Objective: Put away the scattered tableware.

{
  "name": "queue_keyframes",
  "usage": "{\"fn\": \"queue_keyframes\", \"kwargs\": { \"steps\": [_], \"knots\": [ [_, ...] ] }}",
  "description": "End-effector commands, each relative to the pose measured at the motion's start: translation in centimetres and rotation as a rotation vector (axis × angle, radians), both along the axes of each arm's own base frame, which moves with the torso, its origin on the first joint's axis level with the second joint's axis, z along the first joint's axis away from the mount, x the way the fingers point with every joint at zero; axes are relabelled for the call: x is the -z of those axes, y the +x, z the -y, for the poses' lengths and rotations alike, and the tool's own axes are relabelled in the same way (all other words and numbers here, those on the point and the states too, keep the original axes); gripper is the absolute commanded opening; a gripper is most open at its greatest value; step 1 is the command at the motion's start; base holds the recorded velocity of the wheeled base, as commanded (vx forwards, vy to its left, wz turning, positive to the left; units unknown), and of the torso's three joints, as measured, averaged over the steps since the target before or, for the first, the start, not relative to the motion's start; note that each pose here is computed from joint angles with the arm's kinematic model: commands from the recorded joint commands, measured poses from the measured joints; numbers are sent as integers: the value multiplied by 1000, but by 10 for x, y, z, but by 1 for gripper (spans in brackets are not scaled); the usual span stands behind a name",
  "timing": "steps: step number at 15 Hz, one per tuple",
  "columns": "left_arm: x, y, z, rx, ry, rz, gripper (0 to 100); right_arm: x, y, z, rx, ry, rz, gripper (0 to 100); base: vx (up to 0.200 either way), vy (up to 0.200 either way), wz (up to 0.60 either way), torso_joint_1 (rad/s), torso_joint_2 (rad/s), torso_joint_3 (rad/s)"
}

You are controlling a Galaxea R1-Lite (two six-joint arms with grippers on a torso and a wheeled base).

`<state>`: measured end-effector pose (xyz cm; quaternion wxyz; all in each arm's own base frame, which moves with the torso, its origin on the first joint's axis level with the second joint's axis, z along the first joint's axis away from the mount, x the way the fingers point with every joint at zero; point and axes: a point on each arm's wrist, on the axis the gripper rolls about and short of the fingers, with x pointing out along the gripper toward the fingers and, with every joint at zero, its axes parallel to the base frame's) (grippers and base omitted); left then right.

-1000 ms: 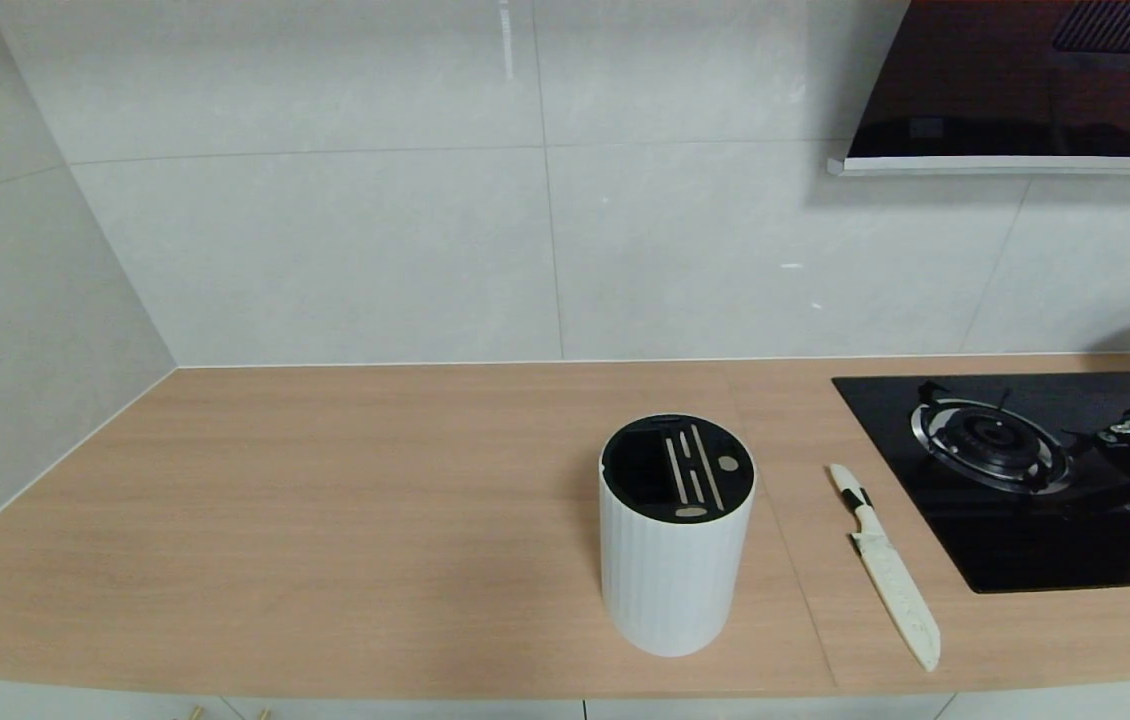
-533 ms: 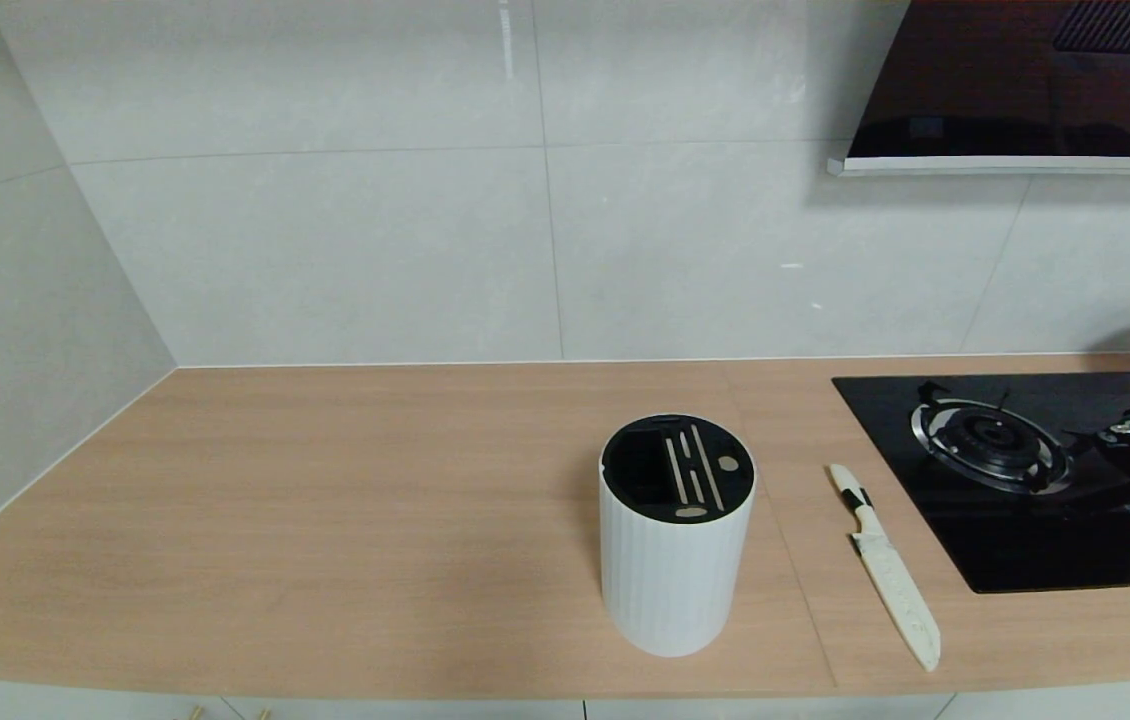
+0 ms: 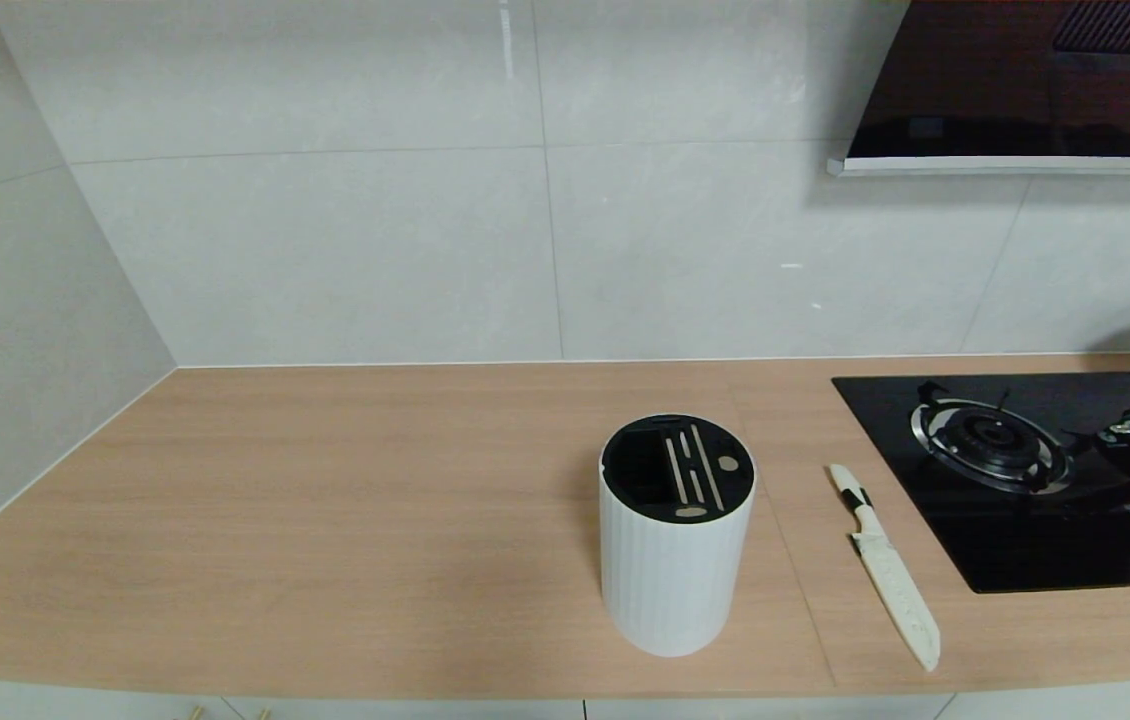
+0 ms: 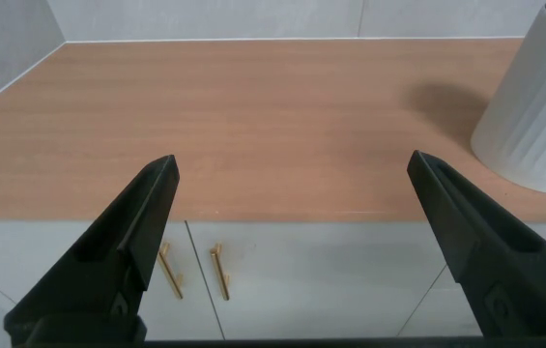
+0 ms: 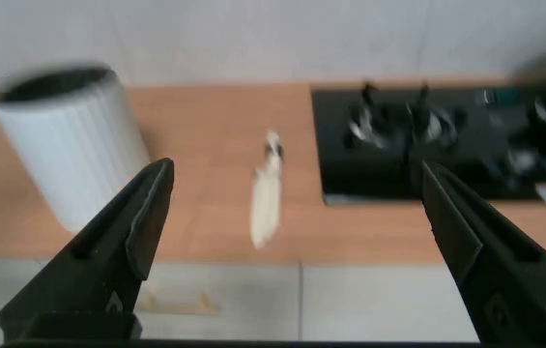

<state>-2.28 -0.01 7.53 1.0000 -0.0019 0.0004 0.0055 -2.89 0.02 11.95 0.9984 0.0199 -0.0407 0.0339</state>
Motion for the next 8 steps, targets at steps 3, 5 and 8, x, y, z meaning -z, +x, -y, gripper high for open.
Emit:
{"fn": "queue_keyframes", "kwargs": {
  "steps": [3,5,8],
  "knots": [
    [0,0,0,-1,-1,-1,100,-54,62,-6,-176,-11,-292,100,0,0,0,0,0,0],
    [0,0,0,-3,-1,-1,100,-64,96,-10,-183,-15,-416,100,0,0,0,0,0,0],
    [0,0,0,-3,-1,-1,100,-55,152,-20,-215,-34,-642,100,0,0,0,0,0,0]
  ]
}}
